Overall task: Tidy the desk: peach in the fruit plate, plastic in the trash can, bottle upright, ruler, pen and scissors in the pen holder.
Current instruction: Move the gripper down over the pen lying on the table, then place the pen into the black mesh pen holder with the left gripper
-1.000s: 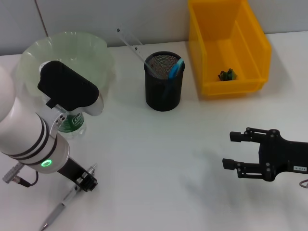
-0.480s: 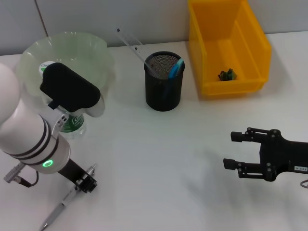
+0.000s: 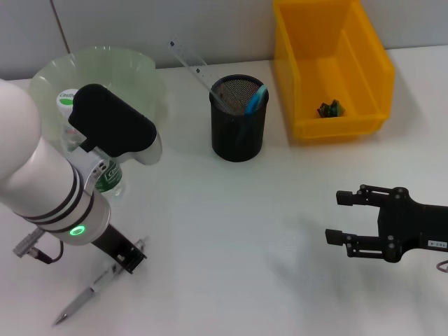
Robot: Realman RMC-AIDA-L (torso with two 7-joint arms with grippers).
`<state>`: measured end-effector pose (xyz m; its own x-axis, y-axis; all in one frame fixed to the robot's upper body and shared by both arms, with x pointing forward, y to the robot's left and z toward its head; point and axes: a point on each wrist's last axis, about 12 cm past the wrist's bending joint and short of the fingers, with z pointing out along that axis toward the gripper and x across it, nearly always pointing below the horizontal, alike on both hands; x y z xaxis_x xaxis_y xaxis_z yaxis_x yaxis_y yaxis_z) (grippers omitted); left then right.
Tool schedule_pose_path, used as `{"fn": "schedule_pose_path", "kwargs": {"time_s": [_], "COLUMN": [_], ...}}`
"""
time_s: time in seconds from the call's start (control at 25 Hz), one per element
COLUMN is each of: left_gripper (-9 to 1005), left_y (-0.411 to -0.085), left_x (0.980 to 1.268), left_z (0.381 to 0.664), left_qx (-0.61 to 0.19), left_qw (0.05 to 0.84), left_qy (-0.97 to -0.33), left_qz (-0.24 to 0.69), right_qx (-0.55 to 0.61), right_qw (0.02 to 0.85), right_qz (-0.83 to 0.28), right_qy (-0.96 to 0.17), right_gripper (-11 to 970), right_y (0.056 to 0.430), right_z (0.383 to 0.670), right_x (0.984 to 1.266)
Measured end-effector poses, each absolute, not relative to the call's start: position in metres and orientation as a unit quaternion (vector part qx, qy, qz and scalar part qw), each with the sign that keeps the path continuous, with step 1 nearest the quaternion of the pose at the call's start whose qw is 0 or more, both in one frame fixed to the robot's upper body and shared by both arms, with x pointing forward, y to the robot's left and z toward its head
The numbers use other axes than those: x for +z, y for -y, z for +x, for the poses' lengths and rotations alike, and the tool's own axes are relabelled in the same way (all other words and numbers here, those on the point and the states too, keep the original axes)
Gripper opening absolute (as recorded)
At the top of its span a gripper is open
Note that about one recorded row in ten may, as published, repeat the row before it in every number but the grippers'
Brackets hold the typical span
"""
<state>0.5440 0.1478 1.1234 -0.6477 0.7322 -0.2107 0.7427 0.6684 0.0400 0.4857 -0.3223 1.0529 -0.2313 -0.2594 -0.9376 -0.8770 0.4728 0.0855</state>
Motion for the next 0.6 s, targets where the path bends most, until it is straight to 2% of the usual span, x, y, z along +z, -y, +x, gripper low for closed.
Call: {"fn": "schedule_pose_path", "kwargs": {"time_s": [0.52,0.6], "left_gripper": [181,181], "left_y": [-0.136,-0.117], "left_x": [1.140,1.164], "left_z": [0.543,0.533], "left_qx": [-0.039,-0.076], "left_qw": [0.127,0.157], "left_qy": [-0.897,-0.872], "left_qz": [0.422,0.458], "right_qx": [0.322,0.320], "right_qw": [0.479,0.481], "right_qz": [-0.395,-0.394], "right_qy": [-0.715,-0.715], "right_gripper": [748,748], "right_y": [0.324,0.324], "right_z": [0.487,0.487], "right_x": [1.054,1.054]}}
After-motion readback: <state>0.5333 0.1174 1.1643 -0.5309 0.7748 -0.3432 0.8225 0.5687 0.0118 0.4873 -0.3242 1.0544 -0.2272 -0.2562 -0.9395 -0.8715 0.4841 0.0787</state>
